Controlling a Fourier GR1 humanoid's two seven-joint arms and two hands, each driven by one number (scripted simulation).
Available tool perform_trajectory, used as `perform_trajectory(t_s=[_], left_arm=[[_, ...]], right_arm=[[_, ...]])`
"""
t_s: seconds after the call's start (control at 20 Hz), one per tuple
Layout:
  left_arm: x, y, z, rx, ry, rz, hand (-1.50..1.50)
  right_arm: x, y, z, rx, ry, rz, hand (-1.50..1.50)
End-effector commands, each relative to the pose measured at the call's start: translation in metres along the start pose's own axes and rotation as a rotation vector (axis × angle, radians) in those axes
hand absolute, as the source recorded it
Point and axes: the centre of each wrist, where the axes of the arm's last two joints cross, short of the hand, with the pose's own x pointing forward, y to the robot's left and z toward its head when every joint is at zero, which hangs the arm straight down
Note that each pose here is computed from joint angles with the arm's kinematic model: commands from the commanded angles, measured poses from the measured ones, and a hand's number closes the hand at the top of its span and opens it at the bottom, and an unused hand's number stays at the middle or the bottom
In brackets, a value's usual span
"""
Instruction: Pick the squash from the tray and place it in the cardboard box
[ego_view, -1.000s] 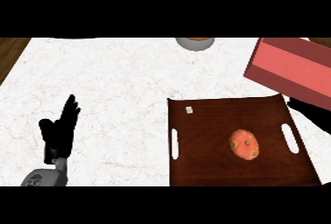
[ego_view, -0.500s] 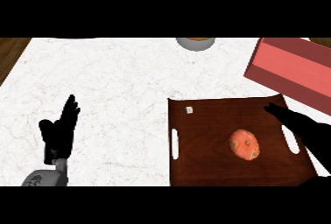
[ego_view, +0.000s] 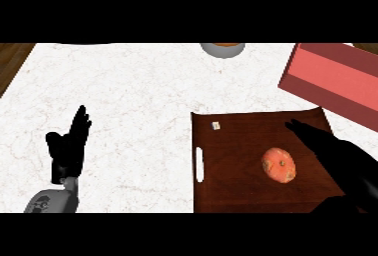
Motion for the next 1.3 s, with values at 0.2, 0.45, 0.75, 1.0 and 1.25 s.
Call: perform_trajectory(t_s=[0.2,0.45,0.75,1.0,1.25], left_arm=[[-0.014,0.006,0.012,0.002,-0.003,0.012,0.00],[0.008,-0.005,0.001,0.002,-0.004,0.003,0.00],[0.006,0.012,-0.001,-0.011,-0.004,0.007,0.00],[0.005,0.005,0.003,0.002,-0.001,0.000,0.00],[-0.012,-0.010,0.003,-0.001,-0.009,-0.012,0.00]], right_arm=[[-0.003,0.003,0.002,0.014,0.046,0.011,-1.50],[0.009,0.000,-0.008,-0.001,0.084,-0.015,-1.50],[0.030,0.018,-0.026,0.024,0.101,0.038,-1.50],[0.011,0.019,-0.023,0.020,0.117,0.076,-1.50],[0.005,0.043,-0.021,0.049,0.133,0.090,-1.50]])
